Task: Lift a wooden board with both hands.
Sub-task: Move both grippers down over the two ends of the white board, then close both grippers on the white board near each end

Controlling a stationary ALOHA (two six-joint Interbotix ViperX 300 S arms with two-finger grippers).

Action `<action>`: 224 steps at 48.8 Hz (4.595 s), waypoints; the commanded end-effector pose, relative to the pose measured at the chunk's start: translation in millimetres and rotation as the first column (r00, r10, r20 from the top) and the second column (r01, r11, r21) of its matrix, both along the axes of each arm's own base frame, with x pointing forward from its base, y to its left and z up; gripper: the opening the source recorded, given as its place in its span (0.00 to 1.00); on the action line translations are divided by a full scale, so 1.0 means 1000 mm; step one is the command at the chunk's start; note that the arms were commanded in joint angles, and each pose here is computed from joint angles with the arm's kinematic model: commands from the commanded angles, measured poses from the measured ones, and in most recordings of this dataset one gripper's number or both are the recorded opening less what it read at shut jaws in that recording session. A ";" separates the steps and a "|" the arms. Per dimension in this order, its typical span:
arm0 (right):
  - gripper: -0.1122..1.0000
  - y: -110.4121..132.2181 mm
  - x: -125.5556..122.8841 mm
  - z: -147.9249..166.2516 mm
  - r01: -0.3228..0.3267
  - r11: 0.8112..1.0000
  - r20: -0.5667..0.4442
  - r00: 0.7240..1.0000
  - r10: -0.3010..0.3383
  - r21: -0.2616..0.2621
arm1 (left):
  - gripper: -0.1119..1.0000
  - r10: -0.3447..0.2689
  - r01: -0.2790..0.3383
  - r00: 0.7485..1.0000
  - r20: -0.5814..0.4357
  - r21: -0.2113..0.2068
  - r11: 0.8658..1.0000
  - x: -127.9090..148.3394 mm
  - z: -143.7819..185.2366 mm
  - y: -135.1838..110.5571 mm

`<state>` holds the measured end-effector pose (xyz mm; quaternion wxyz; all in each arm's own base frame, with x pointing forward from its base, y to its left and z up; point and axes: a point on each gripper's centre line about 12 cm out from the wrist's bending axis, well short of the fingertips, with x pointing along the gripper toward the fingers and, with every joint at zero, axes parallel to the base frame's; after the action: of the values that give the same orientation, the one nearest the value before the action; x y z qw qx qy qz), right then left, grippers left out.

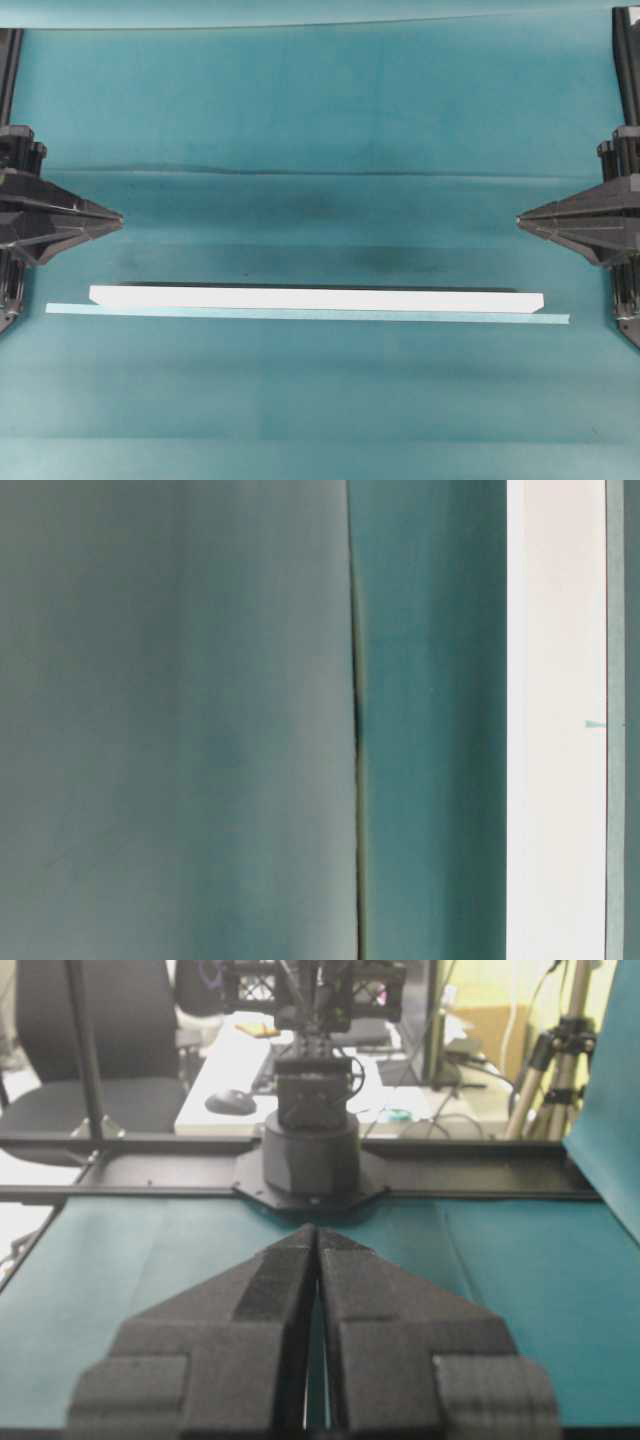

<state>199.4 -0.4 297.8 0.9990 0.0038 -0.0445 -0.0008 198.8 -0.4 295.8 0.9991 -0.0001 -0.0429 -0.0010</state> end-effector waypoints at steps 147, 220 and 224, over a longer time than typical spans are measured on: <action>0.95 0.005 0.126 -0.155 0.059 0.997 -0.987 0.154 0.047 0.057 | 0.98 0.003 -0.040 0.282 -0.959 -0.008 0.999 0.137 -0.157 -0.005; 0.36 0.016 0.128 -0.195 0.034 0.998 -0.989 0.137 0.050 0.055 | 0.31 0.003 -0.042 0.246 -0.969 -0.008 0.999 0.123 -0.185 -0.006; 0.29 0.018 0.127 -0.195 0.031 0.998 -0.989 0.135 0.053 0.057 | 0.26 0.003 -0.041 0.246 -0.969 -0.007 0.999 0.123 -0.185 -0.006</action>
<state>326.1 12.5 104.3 0.7823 0.0343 0.6220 -0.0020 319.9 -7.0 108.4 0.8108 -0.0152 0.5849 0.0126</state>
